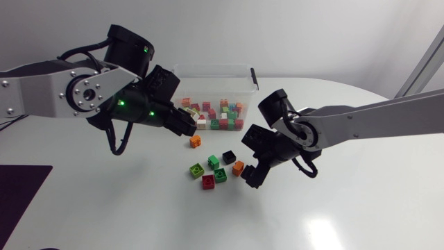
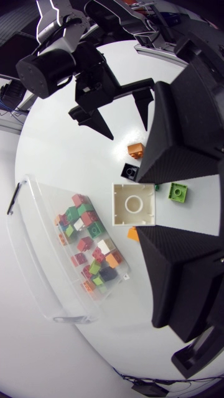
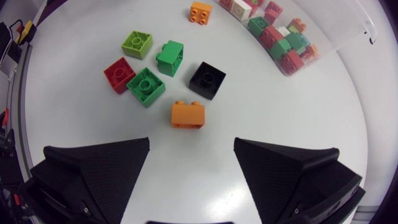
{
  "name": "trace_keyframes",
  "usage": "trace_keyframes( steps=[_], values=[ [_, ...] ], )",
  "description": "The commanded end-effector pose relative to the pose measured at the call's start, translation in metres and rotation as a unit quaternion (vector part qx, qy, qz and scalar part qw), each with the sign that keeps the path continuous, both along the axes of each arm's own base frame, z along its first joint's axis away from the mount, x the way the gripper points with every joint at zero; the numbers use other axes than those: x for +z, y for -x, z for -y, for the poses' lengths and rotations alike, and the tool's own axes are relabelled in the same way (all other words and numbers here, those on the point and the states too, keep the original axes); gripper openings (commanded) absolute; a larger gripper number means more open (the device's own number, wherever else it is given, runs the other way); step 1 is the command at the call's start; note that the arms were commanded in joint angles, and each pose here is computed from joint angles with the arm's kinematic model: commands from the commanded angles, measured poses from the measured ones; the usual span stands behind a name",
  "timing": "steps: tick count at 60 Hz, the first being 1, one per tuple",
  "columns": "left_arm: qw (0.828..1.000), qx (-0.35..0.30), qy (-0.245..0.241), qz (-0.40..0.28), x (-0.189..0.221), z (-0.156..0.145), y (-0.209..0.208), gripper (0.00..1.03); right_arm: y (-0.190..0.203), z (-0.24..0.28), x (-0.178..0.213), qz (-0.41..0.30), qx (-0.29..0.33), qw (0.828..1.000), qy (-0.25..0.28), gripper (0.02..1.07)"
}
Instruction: Place the duplo bricks in the container
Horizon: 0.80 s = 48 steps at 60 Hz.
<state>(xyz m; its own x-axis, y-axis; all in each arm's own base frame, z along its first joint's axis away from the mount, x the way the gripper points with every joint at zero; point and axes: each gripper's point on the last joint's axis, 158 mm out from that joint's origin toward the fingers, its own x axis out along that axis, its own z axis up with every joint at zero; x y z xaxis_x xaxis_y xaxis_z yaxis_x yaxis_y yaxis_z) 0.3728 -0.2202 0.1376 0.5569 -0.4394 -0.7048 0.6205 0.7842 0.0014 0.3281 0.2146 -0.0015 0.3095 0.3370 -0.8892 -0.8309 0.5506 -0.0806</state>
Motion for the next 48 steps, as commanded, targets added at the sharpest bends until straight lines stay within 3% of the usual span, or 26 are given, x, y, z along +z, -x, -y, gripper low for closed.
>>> trace_keyframes(
  steps=[1, 18, 24, 29, 32, 42, 48],
  values=[
    [0.999, -0.002, 0.02, 0.037, 0.032, 0.001, -0.016, 0.28, -0.005, -0.011, -0.005, -0.002, 0.02, 1.0, 0.001, 0.97],
    [0.997, 0.011, 0.043, 0.069, 0.063, 0.0, -0.049, 0.28, -0.009, -0.025, -0.027, -0.026, 0.031, 0.999, 0.014, 0.86],
    [0.995, 0.013, 0.051, 0.079, 0.071, 0.002, -0.057, 0.28, -0.01, -0.029, -0.033, -0.031, 0.033, 0.999, 0.017, 0.69],
    [0.995, 0.014, 0.051, 0.08, 0.071, 0.004, -0.065, 0.28, -0.012, -0.031, -0.036, -0.034, 0.034, 0.999, 0.019, 0.46],
    [0.995, 0.015, 0.052, 0.08, 0.07, 0.005, -0.069, 0.28, -0.013, -0.03, -0.037, -0.039, 0.032, 0.999, 0.02, 0.38],
    [0.995, 0.021, 0.057, 0.085, 0.068, 0.01, -0.09, 0.29, -0.01, -0.023, -0.035, -0.057, 0.03, 0.997, 0.031, 0.27],
    [0.994, 0.026, 0.059, 0.086, 0.066, 0.011, -0.103, 0.29, -0.005, -0.019, -0.023, -0.058, 0.029, 0.997, 0.032, 0.27]
  ],
)
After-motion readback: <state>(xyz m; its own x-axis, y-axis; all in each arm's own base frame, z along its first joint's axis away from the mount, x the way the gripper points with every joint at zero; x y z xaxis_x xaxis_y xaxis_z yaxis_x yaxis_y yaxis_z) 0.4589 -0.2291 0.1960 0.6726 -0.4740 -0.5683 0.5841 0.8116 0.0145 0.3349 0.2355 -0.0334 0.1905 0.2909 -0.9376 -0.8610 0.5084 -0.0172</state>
